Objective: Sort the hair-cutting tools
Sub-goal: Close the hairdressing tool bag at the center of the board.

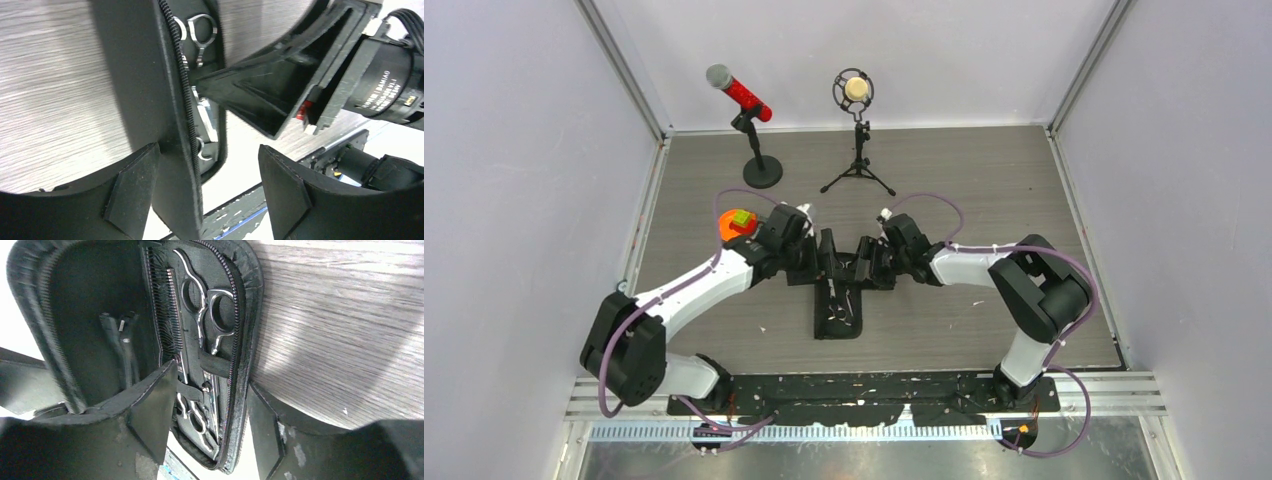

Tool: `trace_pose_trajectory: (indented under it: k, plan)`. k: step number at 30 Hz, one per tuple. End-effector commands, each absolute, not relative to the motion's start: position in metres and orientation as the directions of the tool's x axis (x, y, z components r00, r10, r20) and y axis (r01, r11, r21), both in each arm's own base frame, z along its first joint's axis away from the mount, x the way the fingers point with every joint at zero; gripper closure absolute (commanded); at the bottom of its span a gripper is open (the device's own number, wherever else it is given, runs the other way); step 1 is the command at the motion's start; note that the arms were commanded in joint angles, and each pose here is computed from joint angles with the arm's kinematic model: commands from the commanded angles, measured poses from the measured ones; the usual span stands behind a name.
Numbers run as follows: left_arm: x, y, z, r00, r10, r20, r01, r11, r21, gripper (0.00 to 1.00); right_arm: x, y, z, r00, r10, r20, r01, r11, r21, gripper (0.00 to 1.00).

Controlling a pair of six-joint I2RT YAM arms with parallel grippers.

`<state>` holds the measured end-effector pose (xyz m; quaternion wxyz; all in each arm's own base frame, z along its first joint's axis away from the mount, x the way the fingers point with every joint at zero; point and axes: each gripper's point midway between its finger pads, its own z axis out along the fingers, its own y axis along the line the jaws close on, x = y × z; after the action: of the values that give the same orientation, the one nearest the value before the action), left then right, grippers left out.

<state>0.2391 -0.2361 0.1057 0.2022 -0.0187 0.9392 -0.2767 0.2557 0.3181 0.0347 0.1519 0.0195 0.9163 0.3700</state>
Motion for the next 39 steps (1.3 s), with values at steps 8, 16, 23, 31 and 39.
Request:
trace_pose_trajectory:
  k: [8,16,23,31,39]
  plan:
    - [0.248,-0.299,0.092,-0.940,-0.150,-0.308,0.097,0.746,-0.659,0.33,0.266,0.314,0.043,-0.938,0.257,-0.233,-0.050,0.564,0.824,0.23]
    - [0.250,-0.299,0.073,-0.949,-0.158,-0.272,0.058,0.763,-0.644,0.34,0.263,0.303,0.043,-0.939,0.277,-0.201,-0.028,0.523,0.852,0.22]
    - [0.254,-0.301,0.076,-0.946,-0.159,-0.282,0.062,0.765,-0.641,0.35,0.260,0.303,0.043,-0.945,0.239,-0.225,-0.065,0.536,0.842,0.26]
    - [0.262,-0.306,0.086,-0.939,-0.162,-0.304,0.078,0.759,-0.647,0.34,0.249,0.289,0.006,-0.969,0.146,-0.201,-0.045,0.694,0.719,0.41]
    - [0.260,-0.300,0.097,-0.940,-0.131,-0.315,0.099,0.779,-0.619,0.31,0.241,0.272,-0.019,-0.975,0.137,-0.174,-0.006,0.769,0.639,0.48]
